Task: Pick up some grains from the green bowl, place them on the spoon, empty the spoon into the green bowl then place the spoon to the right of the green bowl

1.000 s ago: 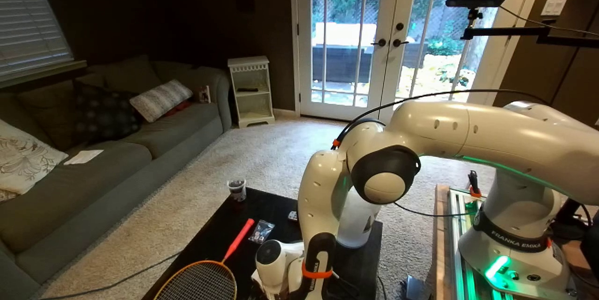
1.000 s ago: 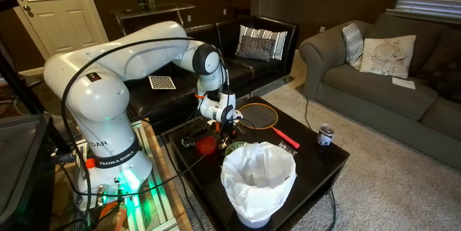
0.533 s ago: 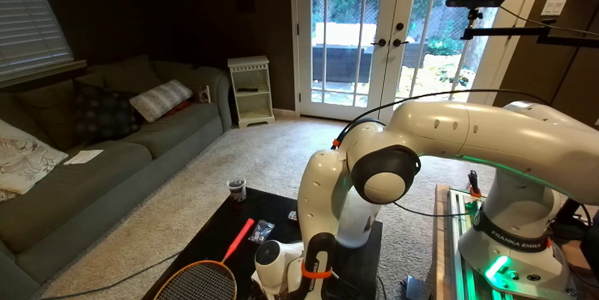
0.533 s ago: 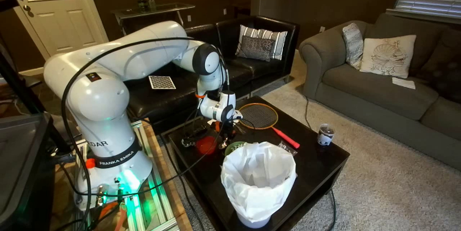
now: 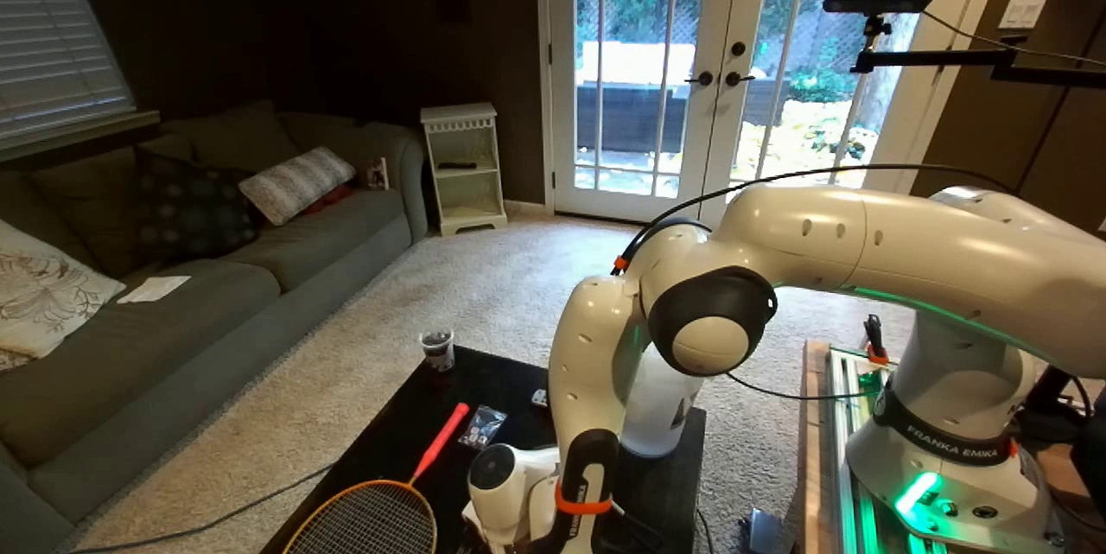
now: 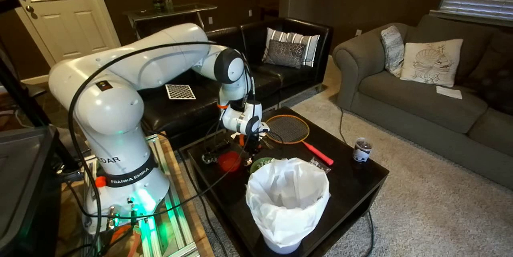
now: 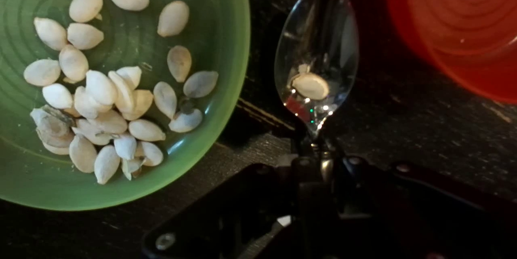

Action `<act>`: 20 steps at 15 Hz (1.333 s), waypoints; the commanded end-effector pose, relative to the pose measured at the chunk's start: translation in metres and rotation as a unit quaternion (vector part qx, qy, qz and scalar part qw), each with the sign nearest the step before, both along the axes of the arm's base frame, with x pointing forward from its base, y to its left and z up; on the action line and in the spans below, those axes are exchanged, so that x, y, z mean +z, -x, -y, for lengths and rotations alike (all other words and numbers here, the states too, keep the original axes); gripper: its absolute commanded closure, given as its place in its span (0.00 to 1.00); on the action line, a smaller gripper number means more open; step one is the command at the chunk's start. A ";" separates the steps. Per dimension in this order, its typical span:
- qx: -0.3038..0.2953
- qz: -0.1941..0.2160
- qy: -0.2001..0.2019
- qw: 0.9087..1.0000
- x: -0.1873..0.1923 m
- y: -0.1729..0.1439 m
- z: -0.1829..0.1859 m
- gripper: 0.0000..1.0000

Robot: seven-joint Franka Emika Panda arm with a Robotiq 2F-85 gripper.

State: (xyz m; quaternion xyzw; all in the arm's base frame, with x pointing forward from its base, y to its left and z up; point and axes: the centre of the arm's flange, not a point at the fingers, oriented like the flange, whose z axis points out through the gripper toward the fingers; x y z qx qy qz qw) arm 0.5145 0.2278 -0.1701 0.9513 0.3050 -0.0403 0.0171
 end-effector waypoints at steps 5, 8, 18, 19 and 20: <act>-0.007 -0.004 0.008 1.000 0.011 -0.006 -0.001 0.98; -0.012 -0.007 0.009 1.000 0.021 -0.007 -0.002 0.98; -0.041 0.038 0.014 0.998 0.081 -0.016 0.018 0.98; -0.044 0.050 0.017 0.998 0.089 -0.017 0.021 0.98; -0.047 0.061 0.020 0.997 0.096 -0.017 0.025 0.98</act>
